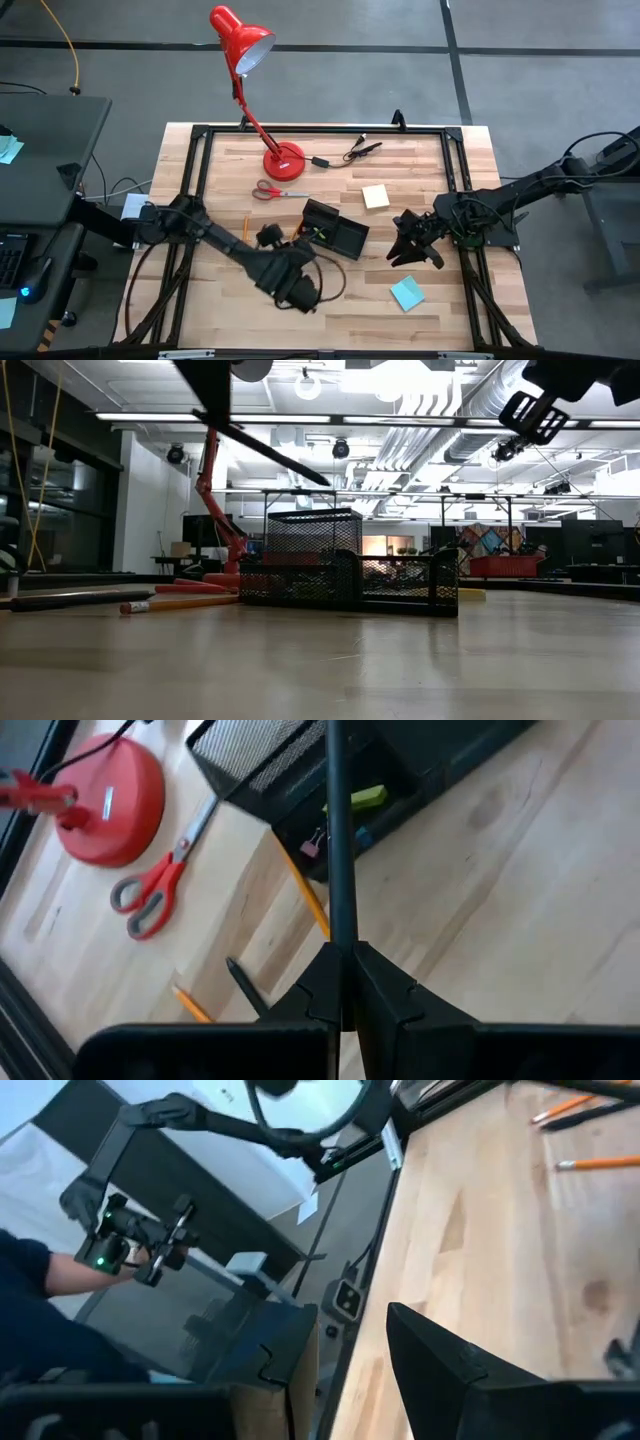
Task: Pick and place office supplies into organizer
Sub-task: Put the right black pen into the black desk organizer
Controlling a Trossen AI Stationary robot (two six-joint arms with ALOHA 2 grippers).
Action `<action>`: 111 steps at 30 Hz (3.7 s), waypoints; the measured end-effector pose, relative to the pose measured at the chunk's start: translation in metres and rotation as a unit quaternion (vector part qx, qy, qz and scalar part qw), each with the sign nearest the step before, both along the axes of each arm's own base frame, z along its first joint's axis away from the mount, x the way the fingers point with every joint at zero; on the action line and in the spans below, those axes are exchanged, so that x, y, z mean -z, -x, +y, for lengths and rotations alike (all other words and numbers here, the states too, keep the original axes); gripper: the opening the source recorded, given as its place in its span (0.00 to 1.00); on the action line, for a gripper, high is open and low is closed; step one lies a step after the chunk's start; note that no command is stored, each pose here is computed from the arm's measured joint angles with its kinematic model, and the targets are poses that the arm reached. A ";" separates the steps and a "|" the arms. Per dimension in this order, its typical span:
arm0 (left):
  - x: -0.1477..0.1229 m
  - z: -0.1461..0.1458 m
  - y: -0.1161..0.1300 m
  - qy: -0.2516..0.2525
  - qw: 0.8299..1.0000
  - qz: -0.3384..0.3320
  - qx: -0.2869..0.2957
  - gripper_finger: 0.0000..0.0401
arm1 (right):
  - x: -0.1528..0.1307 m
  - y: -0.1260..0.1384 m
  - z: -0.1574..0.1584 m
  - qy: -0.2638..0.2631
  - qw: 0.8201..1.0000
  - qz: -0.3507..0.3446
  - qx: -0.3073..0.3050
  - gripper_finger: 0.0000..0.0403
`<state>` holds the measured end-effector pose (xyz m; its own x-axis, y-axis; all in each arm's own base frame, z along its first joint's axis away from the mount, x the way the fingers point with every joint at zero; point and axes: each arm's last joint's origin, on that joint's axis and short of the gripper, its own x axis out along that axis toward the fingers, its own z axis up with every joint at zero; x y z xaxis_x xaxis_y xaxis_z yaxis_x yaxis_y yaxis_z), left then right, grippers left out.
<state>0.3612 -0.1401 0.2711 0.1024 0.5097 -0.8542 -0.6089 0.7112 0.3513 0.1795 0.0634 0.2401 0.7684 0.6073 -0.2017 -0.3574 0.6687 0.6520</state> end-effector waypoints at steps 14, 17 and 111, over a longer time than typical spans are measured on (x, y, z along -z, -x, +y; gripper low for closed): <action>-0.043 0.069 -0.027 0.110 0.993 0.012 0.049 0.00 | 0.001 0.015 0.032 0.013 0.997 -0.007 -0.081 0.29; -0.052 0.081 -0.030 0.139 0.989 0.001 0.050 0.00 | 0.001 0.016 0.035 0.025 0.997 -0.015 -0.075 0.29; -0.181 0.057 -0.086 -0.237 0.634 -0.657 0.333 0.00 | -0.010 0.012 0.027 -0.006 0.999 -0.046 0.000 0.29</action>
<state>0.4474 -0.0830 0.4522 0.8938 0.1482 0.4233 -0.2181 0.9683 0.1217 0.1672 0.0900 0.2500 0.7830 0.6096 -0.1237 -0.4161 0.6612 0.6242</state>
